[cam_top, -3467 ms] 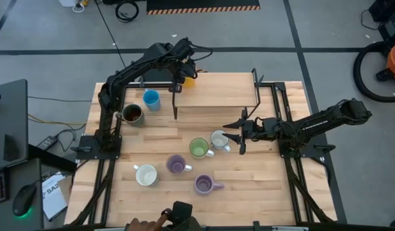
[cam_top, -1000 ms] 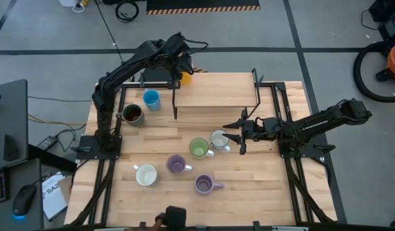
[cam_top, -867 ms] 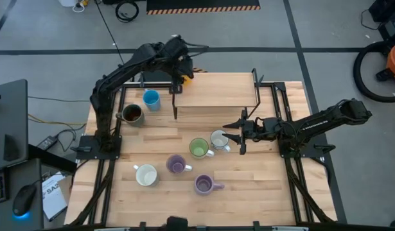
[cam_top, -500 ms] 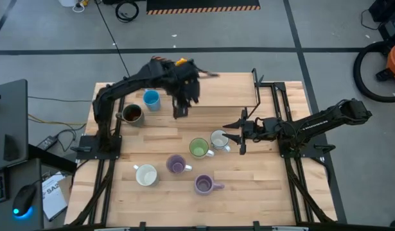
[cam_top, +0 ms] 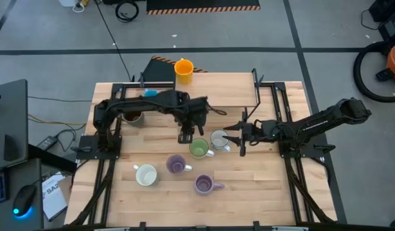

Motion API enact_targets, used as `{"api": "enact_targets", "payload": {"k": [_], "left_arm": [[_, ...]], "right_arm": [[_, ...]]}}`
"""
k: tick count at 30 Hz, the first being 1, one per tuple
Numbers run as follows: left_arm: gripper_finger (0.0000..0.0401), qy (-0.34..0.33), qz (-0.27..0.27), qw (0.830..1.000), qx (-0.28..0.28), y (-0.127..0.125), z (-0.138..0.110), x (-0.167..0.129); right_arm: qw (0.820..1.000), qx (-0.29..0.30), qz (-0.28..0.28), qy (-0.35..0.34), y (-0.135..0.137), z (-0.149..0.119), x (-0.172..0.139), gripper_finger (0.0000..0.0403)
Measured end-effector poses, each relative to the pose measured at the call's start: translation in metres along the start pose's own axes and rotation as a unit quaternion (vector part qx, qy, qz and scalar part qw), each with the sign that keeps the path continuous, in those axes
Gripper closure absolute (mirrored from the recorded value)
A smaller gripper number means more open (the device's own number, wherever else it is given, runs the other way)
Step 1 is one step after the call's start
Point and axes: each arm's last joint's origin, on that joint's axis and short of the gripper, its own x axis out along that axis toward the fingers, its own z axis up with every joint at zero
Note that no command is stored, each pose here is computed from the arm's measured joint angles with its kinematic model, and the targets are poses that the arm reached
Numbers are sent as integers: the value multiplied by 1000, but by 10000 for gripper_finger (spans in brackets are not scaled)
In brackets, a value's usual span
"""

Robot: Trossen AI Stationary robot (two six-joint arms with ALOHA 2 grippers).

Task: Place coffee mugs
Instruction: Put the green mug on the shelf

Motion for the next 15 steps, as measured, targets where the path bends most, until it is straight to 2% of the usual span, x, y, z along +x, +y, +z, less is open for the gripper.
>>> {"api": "enact_targets", "payload": {"k": [5, 10, 15], "left_arm": [[259, 21, -8, 1000, 8, -12, -5, 18], [259, 26, -1, 1000, -14, -19, -8, 22], [259, -11, 17, 999, -49, -28, -16, 14]], "right_arm": [[997, -21, -24, 70, 8, 11, 2, 238], [996, -32, -39, 75, 15, 11, -1, 238], [995, -32, -46, 77, 16, 10, -2, 238]]}}
